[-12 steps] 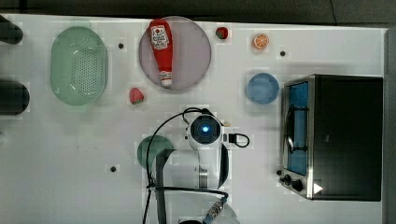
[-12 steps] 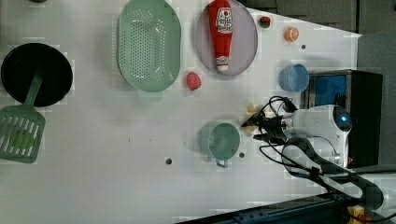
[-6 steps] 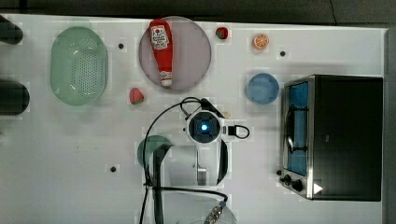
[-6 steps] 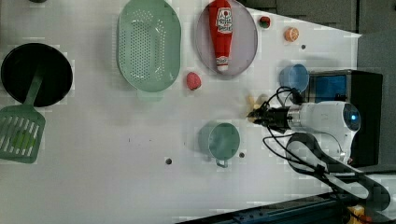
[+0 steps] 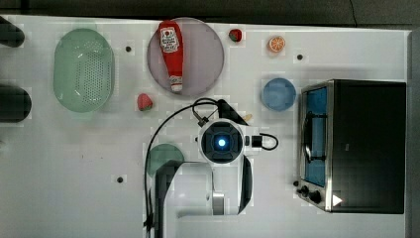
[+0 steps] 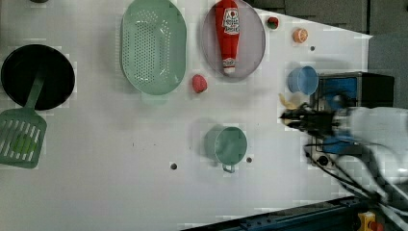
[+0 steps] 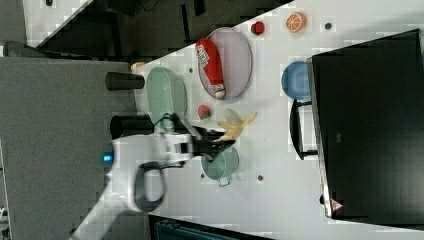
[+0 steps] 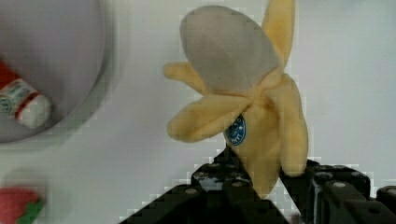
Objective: Pick banana from table and place on oven.
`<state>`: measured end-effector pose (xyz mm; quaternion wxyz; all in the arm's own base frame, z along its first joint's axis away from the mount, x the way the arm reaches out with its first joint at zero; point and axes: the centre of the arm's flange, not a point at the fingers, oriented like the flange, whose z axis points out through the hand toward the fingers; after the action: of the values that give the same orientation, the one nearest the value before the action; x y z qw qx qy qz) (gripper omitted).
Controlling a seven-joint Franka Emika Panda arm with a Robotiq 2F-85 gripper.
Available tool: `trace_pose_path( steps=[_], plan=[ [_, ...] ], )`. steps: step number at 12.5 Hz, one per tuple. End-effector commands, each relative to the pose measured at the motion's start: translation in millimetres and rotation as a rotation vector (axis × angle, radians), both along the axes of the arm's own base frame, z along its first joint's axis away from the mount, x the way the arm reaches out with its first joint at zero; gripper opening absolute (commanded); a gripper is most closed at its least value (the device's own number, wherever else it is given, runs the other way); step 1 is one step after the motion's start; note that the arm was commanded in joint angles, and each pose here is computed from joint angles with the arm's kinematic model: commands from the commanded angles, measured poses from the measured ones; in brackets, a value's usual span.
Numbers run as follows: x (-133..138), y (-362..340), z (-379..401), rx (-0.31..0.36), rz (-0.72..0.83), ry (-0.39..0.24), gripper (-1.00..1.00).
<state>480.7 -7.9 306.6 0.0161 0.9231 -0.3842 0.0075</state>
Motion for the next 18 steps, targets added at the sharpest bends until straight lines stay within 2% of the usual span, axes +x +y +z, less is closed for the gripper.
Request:
trace_pose_path(
  steps=[1, 4, 6, 7, 9, 13, 15, 18],
  plan=[
    [16, -8, 112, 0.011, -0.062, -0.092, -0.47],
    [9, -15, 192, 0.008, -0.08, -0.021, -0.47],
    [12, -22, 228, 0.009, -0.097, 0.004, -0.47],
    [15, -31, 241, 0.011, -0.112, 0.007, -0.47],
    [25, -57, 258, 0.016, -0.156, -0.025, -0.47],
    [27, -141, 244, 0.023, -0.182, -0.007, -0.47],
    [21, -182, 227, 0.024, -0.158, 0.023, -0.47],
    [14, -247, 200, -0.002, -0.057, 0.024, -0.47]
  ],
)
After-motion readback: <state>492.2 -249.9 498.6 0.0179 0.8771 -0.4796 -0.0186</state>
